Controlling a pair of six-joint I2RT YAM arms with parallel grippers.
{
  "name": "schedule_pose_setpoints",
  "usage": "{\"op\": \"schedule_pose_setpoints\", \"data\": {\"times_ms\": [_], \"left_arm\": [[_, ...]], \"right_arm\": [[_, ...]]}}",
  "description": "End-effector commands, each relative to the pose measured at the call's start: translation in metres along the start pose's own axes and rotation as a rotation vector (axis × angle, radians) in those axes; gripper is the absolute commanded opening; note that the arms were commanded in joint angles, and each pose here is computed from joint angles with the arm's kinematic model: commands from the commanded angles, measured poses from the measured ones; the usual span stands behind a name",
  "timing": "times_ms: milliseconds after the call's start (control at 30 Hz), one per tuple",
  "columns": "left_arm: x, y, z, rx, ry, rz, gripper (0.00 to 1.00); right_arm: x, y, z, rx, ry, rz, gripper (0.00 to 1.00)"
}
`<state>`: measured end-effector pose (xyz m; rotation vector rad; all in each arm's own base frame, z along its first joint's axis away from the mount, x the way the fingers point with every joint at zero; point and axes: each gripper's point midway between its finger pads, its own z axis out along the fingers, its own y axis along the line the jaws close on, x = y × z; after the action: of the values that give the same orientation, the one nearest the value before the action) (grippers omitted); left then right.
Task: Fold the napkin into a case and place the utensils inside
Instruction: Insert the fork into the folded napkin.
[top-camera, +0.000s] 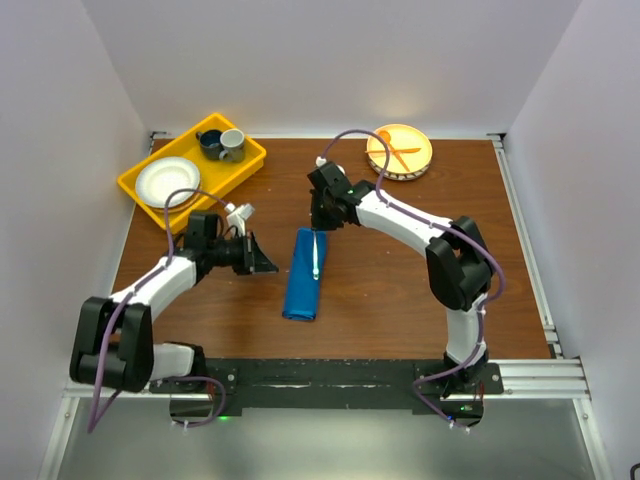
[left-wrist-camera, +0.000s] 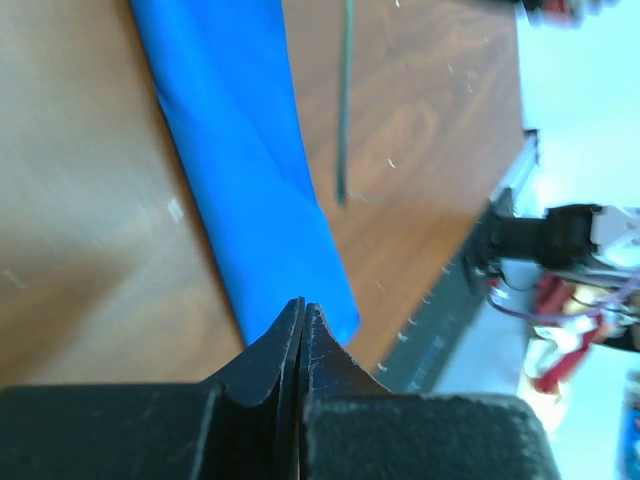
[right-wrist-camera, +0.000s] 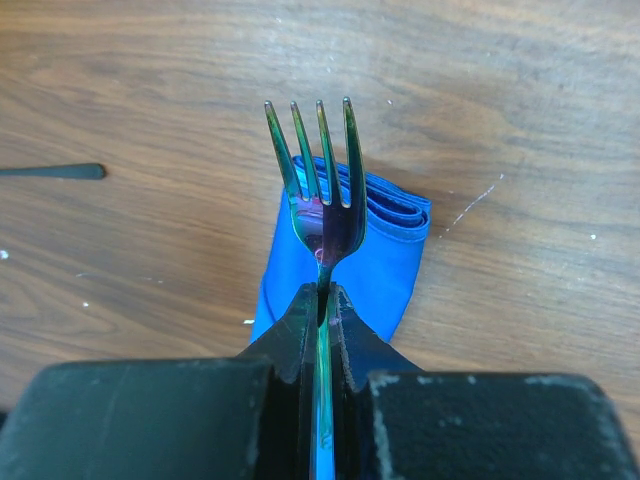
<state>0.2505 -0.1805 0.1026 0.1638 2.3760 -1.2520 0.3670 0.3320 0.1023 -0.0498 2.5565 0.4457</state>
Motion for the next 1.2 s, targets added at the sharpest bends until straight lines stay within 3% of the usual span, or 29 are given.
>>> {"op": "schedule_pose_setpoints", "data": {"times_ms": [0, 167, 267, 467, 533, 567, 600, 667, 700, 800, 1000, 1167], "left_arm": [[0.016, -0.024, -0.004, 0.094, -0.015, -0.091, 0.00], [0.031, -0.022, 0.003, 0.091, -0.025, -0.077, 0.00], [0.037, -0.028, 0.005, 0.118, -0.021, 0.049, 0.00], [0.041, -0.068, 0.003, 0.214, -0.011, 0.699, 0.00], [0.046, -0.084, 0.002, 0.267, -0.015, 0.987, 0.00], [0.051, -0.084, 0.002, 0.265, 0.011, 1.057, 0.00], [0.049, -0.083, 0.003, 0.263, 0.016, 1.228, 0.00], [0.069, -0.076, 0.000, 0.297, 0.126, 1.336, 0.00], [0.074, -0.069, 0.000, 0.333, 0.159, 1.513, 0.00], [0.087, -0.038, 0.001, 0.282, 0.248, 1.712, 0.00], [0.116, -0.023, 0.011, 0.324, 0.253, 1.930, 0.00], [0.135, -0.010, 0.021, 0.350, 0.260, 1.993, 0.00]], "right_arm": [[-0.015, 0.007, 0.004, -0.003, -0.043, 0.022, 0.00], [-0.006, 0.003, 0.018, 0.013, -0.019, 0.038, 0.00], [-0.006, 0.003, 0.024, 0.018, -0.006, 0.048, 0.00], [-0.019, -0.001, 0.025, 0.021, -0.019, 0.074, 0.00], [-0.018, 0.000, 0.026, 0.017, -0.009, 0.079, 0.00], [-0.017, 0.000, 0.027, 0.017, -0.005, 0.084, 0.00], [-0.015, 0.001, 0.029, 0.015, 0.005, 0.088, 0.00], [-0.013, 0.001, 0.030, 0.015, 0.018, 0.094, 0.00], [-0.012, 0.001, 0.031, 0.015, 0.021, 0.094, 0.00], [-0.011, 0.002, 0.032, 0.013, 0.025, 0.099, 0.00], [-0.008, 0.001, 0.033, 0.021, 0.031, 0.111, 0.00], [-0.009, 0.002, 0.036, 0.020, 0.032, 0.114, 0.00]]}}
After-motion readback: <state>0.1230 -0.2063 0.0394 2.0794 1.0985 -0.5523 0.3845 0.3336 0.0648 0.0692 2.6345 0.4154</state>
